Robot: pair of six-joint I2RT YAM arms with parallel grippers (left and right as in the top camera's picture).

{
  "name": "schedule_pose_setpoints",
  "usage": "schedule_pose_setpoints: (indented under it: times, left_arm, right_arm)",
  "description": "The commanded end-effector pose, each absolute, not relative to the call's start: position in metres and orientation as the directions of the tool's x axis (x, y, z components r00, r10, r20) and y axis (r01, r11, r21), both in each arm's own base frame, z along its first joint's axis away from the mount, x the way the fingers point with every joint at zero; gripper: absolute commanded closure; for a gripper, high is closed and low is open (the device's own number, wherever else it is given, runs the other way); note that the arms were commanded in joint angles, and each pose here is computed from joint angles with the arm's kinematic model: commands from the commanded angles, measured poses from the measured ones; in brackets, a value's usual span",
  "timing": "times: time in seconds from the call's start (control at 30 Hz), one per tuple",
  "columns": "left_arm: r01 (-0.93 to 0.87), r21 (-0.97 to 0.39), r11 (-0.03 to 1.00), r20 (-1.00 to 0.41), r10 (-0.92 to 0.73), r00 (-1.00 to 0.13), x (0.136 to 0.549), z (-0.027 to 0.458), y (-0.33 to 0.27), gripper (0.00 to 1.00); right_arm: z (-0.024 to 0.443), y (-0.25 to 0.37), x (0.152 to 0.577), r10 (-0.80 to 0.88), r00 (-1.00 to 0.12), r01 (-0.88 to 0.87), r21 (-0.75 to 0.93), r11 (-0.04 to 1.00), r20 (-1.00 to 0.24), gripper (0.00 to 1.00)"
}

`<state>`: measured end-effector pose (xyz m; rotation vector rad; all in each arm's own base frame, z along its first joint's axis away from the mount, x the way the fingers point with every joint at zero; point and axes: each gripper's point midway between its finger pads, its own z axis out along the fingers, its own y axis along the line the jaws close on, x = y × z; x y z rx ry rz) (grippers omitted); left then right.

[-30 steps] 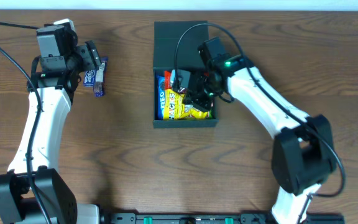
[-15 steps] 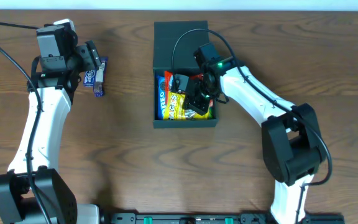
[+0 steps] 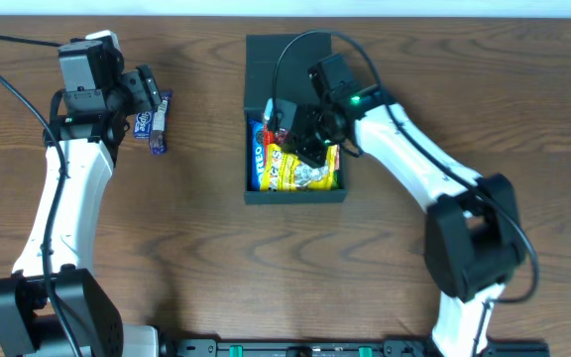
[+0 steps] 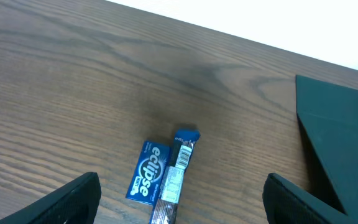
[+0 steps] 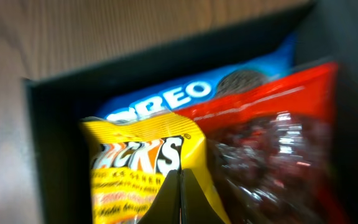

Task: Pack container
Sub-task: 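Press and tuck the yellow bag into the box with right gripper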

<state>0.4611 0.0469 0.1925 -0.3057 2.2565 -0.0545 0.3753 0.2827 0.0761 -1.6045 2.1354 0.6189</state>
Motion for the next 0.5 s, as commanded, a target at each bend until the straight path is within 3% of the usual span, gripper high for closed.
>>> schedule_pose_setpoints:
  times: [0.0,0.27,0.47]
  left_arm:
    - [-0.193,-0.131,0.972,-0.777,-0.222,-0.589,0.464,0.211,0.049,0.16]
    - [-0.193,-0.131,0.972,-0.776,-0.222,-0.590,0.464,0.210,0.049,0.16]
    - [-0.178,-0.110,0.978,-0.776,-0.196,-0.600,0.463,0.209,0.049,0.15]
  right_arm:
    - [0.049,0.286,0.369,-0.794,-0.316,-0.949,0.181,0.259,-0.519,0.99]
    - [0.039,0.278,0.370,-0.810,-0.360,-0.933,0.184,0.310,-0.463,0.99]
    - [0.100,0.286,0.385,-0.750,-0.358,-0.928,0.120,0.353,-0.556,0.99]
